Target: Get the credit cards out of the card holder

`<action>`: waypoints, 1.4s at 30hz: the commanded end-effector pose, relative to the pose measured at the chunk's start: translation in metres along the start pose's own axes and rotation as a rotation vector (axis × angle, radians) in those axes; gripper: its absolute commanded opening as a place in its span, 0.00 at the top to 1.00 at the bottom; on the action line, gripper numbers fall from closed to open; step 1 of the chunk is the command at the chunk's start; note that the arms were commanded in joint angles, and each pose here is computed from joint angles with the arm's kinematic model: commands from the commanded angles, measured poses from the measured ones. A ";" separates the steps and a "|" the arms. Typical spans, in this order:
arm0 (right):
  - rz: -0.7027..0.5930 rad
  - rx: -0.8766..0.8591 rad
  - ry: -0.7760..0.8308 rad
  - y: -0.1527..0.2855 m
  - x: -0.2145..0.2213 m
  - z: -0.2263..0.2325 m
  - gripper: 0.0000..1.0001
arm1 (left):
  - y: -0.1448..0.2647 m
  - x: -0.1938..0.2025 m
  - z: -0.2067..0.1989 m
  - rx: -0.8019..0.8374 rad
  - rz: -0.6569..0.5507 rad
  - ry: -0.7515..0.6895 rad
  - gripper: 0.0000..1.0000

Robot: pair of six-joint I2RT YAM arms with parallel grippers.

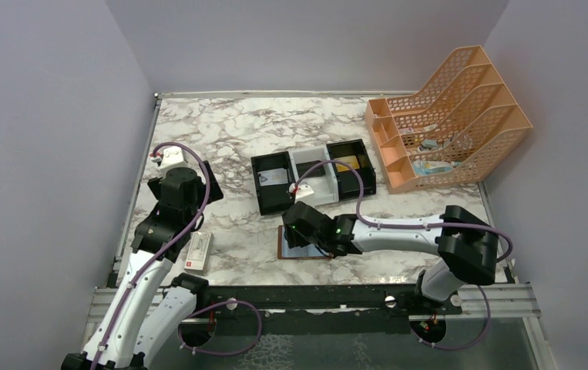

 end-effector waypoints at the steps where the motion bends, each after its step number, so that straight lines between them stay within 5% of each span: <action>1: 0.055 0.161 -0.034 -0.008 0.009 -0.014 0.54 | -0.002 0.003 0.002 -0.001 0.007 -0.010 0.01; 20: 0.206 0.183 0.076 -0.035 0.039 -0.010 0.52 | -0.001 0.004 0.003 0.001 0.006 -0.010 0.01; 33: 0.279 0.185 0.100 -0.048 0.072 -0.015 0.79 | -0.003 0.006 0.002 0.003 0.021 -0.017 0.01; 42: 0.209 0.085 0.118 -0.046 0.046 0.003 0.97 | -0.004 0.007 0.002 0.000 0.024 -0.022 0.01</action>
Point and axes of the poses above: each gripper's point midway between its finger pads, its own y axis back along the fingers, its own z axis along the line the jaws close on, x = y × z, the point moved 3 cm from there along y, back along the fingers, and after that the axes turned 15 degrees about y, right-handed, at the moved point
